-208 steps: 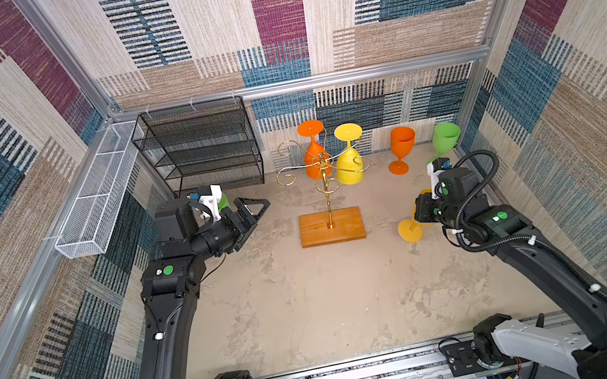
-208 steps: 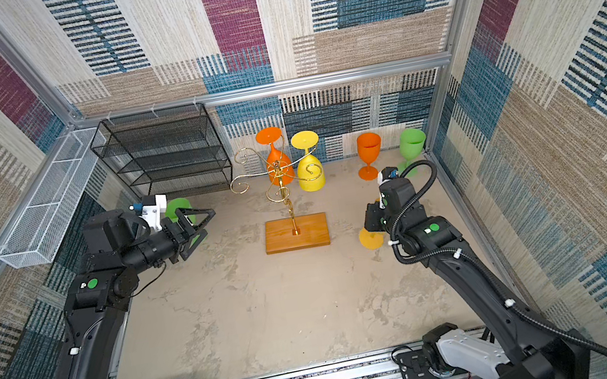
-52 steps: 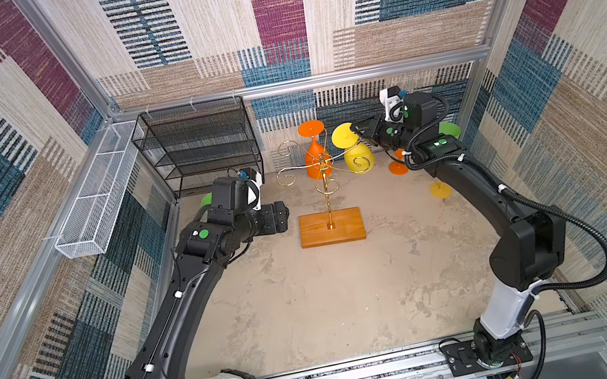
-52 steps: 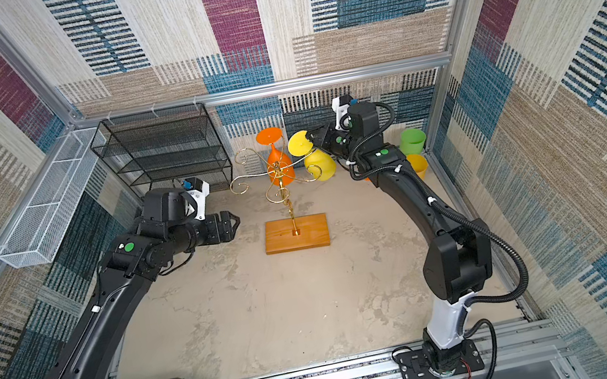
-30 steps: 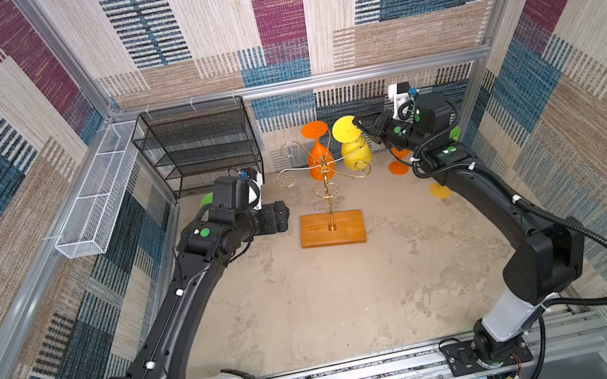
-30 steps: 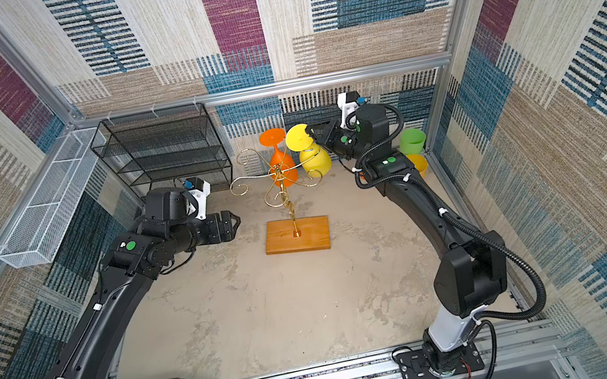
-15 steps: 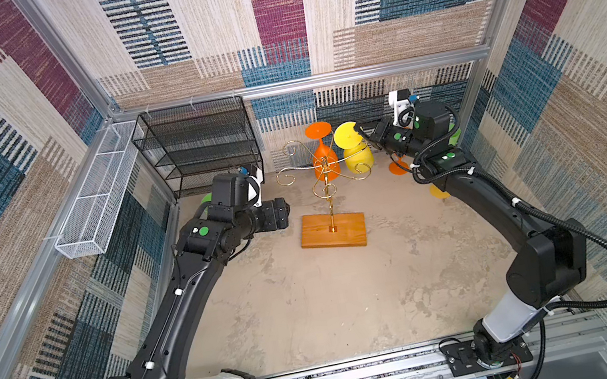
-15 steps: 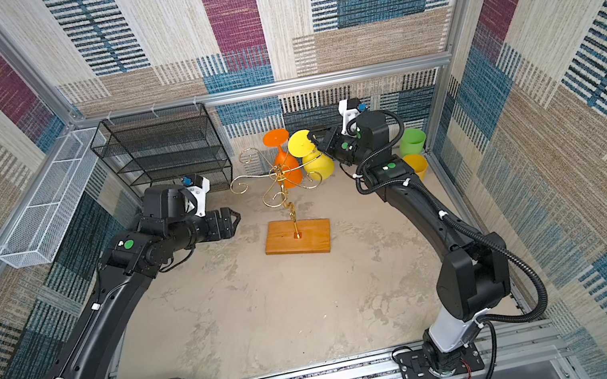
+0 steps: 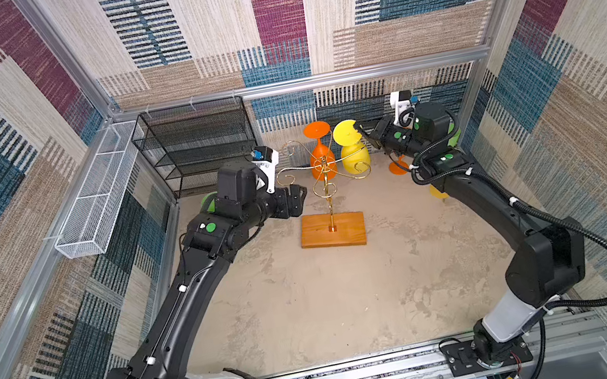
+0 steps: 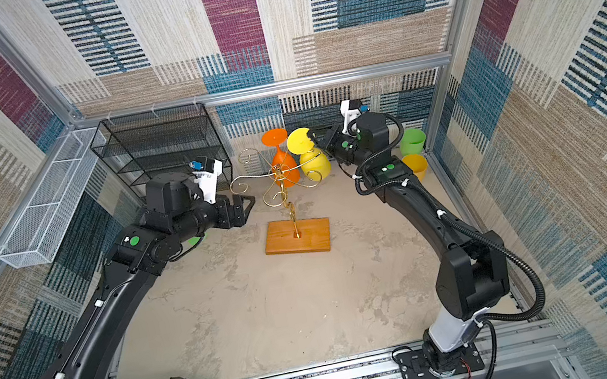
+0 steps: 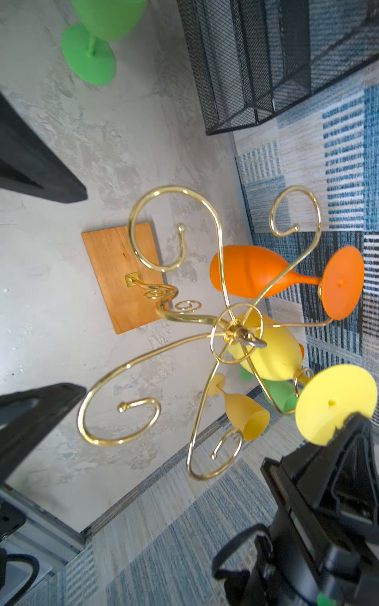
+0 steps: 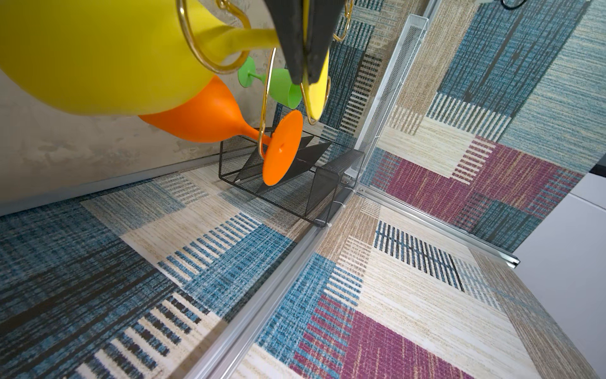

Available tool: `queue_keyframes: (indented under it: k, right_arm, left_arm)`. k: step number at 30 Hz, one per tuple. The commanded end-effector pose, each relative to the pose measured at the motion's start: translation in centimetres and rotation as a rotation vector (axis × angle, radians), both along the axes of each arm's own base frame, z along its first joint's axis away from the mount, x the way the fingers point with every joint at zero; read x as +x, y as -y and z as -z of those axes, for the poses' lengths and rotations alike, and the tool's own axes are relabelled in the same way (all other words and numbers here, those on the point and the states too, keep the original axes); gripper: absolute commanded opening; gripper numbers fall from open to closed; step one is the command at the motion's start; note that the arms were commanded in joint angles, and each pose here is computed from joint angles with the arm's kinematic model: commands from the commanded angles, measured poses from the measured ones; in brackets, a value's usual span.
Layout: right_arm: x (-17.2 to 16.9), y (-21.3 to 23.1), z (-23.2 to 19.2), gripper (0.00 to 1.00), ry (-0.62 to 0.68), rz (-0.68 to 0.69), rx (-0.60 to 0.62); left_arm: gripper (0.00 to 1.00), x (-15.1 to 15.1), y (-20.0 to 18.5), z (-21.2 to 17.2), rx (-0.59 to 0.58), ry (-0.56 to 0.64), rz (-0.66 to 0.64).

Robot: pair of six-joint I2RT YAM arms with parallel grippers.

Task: Take the wine glass off the wine glass rack
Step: 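Move the left gripper to the gold rack stem while the right holds the glass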

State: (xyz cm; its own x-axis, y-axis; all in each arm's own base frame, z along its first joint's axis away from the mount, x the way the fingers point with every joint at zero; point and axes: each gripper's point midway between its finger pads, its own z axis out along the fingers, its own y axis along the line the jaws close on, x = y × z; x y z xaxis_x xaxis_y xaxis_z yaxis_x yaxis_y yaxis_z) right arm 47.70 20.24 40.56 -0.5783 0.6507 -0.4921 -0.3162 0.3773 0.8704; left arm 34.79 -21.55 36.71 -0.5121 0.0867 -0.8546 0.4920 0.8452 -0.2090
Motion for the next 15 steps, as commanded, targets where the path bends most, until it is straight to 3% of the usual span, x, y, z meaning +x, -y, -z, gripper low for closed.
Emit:
queue_keyframes:
  k: [1, 15]
  right_arm:
    - [-0.5, -0.1, -1.3, 0.00, -0.009, -0.012, 0.103]
    - [-2.2, 0.7, -2.7, 0.00, -0.038, 0.003, 0.213]
  left_arm:
    - [0.90, 0.5, 2.2, -1.5, -0.006, 0.134, 0.102]
    - [0.88, 1.5, 6.7, -4.4, -0.050, 0.302, 0.199]
